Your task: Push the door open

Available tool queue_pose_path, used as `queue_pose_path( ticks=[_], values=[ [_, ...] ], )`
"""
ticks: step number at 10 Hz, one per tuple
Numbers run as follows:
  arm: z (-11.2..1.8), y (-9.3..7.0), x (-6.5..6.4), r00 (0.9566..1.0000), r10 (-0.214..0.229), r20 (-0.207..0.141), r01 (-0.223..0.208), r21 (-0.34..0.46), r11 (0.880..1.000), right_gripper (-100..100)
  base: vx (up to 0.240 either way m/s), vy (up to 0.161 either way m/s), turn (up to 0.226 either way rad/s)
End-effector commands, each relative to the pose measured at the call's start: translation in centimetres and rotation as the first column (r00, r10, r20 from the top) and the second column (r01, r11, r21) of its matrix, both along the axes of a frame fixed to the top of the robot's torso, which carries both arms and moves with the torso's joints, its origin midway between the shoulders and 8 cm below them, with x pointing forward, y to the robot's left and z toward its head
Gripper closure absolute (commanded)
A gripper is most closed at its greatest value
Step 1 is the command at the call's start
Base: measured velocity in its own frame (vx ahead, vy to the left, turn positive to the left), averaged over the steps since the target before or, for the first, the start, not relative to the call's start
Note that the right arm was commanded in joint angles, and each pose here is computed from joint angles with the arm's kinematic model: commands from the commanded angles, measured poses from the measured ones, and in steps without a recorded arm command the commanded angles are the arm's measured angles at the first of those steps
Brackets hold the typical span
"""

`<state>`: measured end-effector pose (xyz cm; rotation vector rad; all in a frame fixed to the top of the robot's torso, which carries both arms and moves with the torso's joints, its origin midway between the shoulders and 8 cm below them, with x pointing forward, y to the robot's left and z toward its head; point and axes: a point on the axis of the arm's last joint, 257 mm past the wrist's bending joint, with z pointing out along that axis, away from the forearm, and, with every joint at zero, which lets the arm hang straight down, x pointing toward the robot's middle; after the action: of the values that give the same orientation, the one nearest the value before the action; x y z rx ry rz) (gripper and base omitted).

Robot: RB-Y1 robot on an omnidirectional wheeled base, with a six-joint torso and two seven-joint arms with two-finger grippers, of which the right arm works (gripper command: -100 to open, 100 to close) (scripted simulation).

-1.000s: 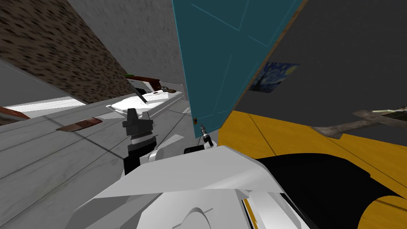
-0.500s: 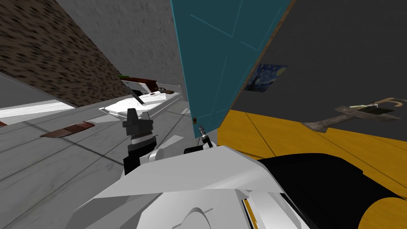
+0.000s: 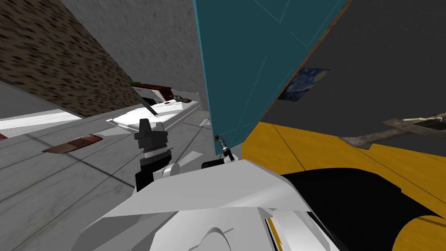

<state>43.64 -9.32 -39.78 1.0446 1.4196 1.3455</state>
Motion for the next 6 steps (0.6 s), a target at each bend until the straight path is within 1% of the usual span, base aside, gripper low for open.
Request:
queue_pose_path(
  ticks=[1,2,3,6],
  values=[
    [0.41,1.10,0.13,1.0000,-0.004,0.000,0.004,0.026,1.000,-100,0.200,0.113,0.028],
    [0.22,0.69,0.10,1.0000,-0.002,0.000,0.002,0.015,1.000,-100,0.086,0.050,-0.016],
    [0.22,0.69,0.10,1.0000,-0.002,0.000,0.002,0.015,1.000,100,-0.017,-0.006,0.004],
    [0.22,0.69,0.10,1.0000,-0.002,0.000,0.002,0.015,1.000,100,-0.025,-0.015,0.008]
  ],
)
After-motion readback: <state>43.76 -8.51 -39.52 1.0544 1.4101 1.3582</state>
